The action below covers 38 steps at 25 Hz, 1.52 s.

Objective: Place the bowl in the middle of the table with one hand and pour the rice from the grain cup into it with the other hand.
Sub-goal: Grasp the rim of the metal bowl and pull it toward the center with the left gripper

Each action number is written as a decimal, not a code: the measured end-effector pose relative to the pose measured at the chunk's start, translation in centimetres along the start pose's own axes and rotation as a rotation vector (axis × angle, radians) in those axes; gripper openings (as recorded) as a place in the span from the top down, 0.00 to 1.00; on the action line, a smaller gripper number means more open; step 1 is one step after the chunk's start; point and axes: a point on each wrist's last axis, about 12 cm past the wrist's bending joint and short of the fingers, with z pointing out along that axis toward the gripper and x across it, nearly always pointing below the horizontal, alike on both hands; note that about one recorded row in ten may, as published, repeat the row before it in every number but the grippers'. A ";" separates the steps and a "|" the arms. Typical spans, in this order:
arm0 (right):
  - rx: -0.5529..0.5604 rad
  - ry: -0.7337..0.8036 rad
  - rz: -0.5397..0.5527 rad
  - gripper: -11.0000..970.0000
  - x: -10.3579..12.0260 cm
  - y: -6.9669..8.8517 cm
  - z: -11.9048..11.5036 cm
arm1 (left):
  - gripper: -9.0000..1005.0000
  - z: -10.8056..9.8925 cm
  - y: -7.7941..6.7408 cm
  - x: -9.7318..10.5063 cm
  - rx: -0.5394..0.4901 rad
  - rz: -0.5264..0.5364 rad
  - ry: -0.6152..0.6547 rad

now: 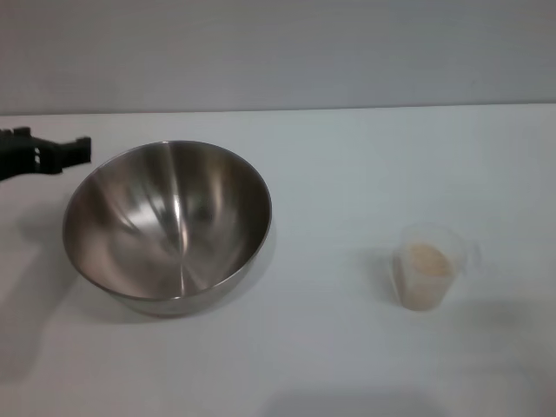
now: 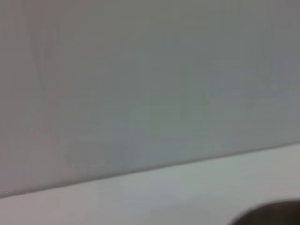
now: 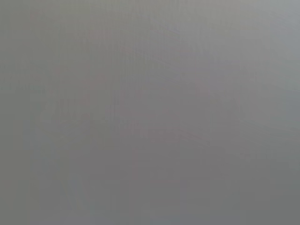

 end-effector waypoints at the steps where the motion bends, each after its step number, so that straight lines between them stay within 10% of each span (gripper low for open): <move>1: 0.000 0.000 0.000 0.13 0.0 0.0 0.0 | 0.17 0.1 -0.1 0.2 0.003 0.008 0.005; 38: -0.005 0.020 0.003 0.13 0.2 0.1 -0.2 | 0.17 2.5 -1.3 3.5 0.044 0.026 0.110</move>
